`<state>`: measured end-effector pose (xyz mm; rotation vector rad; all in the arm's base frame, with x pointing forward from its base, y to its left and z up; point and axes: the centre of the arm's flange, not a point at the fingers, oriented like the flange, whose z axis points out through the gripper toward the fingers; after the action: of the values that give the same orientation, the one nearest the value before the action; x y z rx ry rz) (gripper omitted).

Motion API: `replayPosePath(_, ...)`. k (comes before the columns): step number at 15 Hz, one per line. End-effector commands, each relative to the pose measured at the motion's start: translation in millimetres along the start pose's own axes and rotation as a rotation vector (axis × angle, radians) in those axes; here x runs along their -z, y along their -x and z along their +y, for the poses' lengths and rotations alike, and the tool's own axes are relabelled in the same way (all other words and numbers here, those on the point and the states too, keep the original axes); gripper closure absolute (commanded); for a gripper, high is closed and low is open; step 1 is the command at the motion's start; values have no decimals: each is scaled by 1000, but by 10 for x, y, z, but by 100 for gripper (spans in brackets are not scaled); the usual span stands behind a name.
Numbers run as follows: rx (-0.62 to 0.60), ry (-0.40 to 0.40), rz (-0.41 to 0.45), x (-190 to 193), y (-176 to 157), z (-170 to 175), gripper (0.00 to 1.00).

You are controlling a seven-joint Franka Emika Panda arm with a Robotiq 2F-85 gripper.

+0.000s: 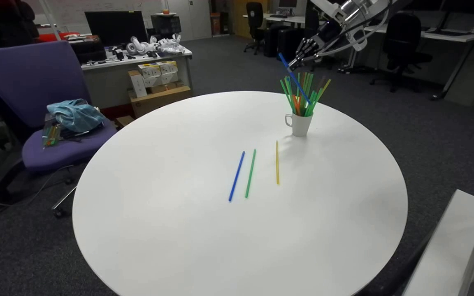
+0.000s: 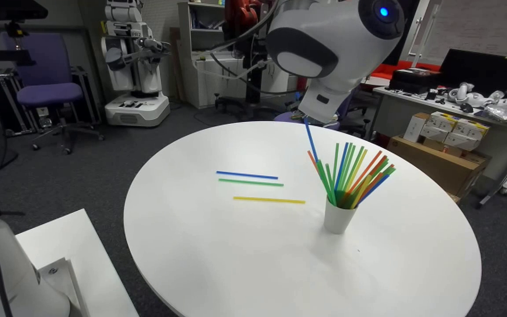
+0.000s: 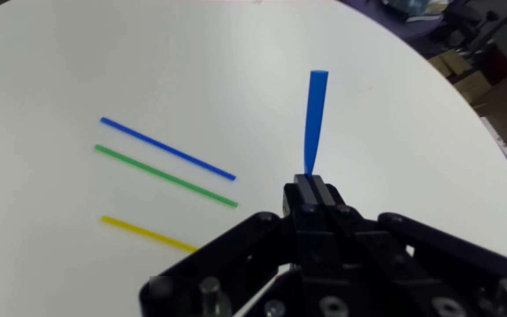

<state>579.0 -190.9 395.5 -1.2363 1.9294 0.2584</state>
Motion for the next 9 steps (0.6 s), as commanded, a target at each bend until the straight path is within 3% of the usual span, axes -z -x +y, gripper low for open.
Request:
replayPosePath(1, -7, -122, -105, 215, -117, -74, 100)
replayPosePath(9, -18, -257, -146, 464, -547, -152, 100)
